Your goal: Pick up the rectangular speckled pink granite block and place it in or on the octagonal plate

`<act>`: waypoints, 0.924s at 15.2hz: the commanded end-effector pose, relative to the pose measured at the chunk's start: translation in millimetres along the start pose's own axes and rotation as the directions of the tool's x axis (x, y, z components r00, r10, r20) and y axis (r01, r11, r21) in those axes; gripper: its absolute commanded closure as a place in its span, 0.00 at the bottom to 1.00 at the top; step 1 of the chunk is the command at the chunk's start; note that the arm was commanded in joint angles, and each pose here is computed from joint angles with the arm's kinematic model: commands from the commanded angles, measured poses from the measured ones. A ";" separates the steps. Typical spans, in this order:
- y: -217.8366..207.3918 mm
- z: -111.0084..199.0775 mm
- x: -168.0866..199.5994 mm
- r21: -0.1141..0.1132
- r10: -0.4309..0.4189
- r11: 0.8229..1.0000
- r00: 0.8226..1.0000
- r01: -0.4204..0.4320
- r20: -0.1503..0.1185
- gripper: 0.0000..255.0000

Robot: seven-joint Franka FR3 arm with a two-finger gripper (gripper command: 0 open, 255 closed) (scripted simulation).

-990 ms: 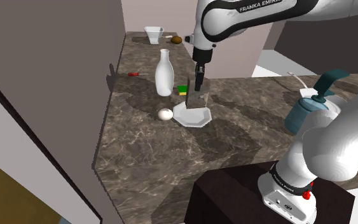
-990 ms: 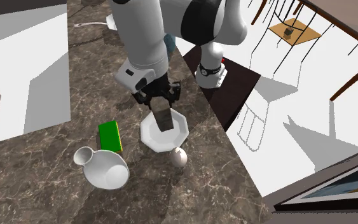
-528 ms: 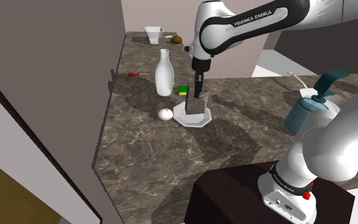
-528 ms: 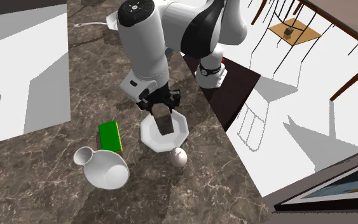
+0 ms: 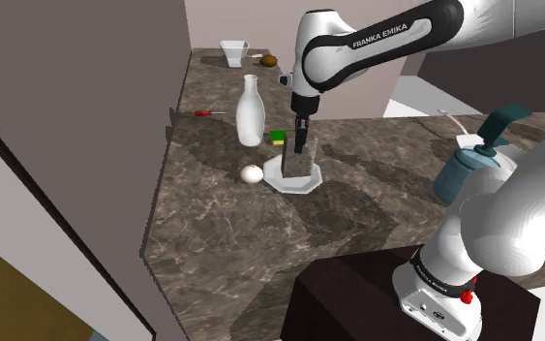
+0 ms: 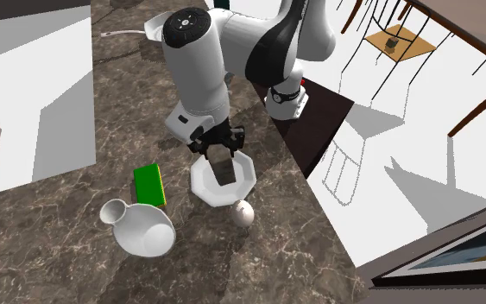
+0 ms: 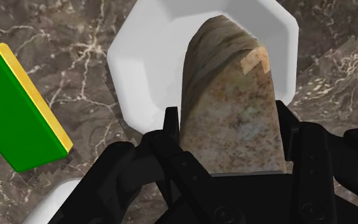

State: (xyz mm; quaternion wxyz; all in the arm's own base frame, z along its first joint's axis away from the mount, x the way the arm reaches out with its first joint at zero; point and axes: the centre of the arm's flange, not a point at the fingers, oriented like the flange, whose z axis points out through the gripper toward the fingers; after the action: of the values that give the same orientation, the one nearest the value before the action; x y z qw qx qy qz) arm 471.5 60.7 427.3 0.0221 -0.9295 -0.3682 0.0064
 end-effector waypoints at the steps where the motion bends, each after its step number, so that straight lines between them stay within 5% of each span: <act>1: 0.1 -0.4 0.1 -0.001 0.000 1.000 1.000 0.000 -0.001 1.00; 2: 0.0 -0.4 0.1 -0.001 0.000 1.000 1.000 0.000 -0.001 0.00; 7: 0.1 -0.4 0.1 -0.001 0.000 1.000 1.000 0.000 -0.001 0.00; 11: 0.0 -50.4 0.0 -0.001 0.000 1.000 1.000 0.000 -0.001 0.00; 14: 0.0 -50.4 0.0 -0.001 0.000 1.000 1.000 0.000 -0.001 0.00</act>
State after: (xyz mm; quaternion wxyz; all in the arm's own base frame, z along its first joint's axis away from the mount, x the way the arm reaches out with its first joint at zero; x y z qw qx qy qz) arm 473.1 58.8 476.6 0.0219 -0.9295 -0.3681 0.0055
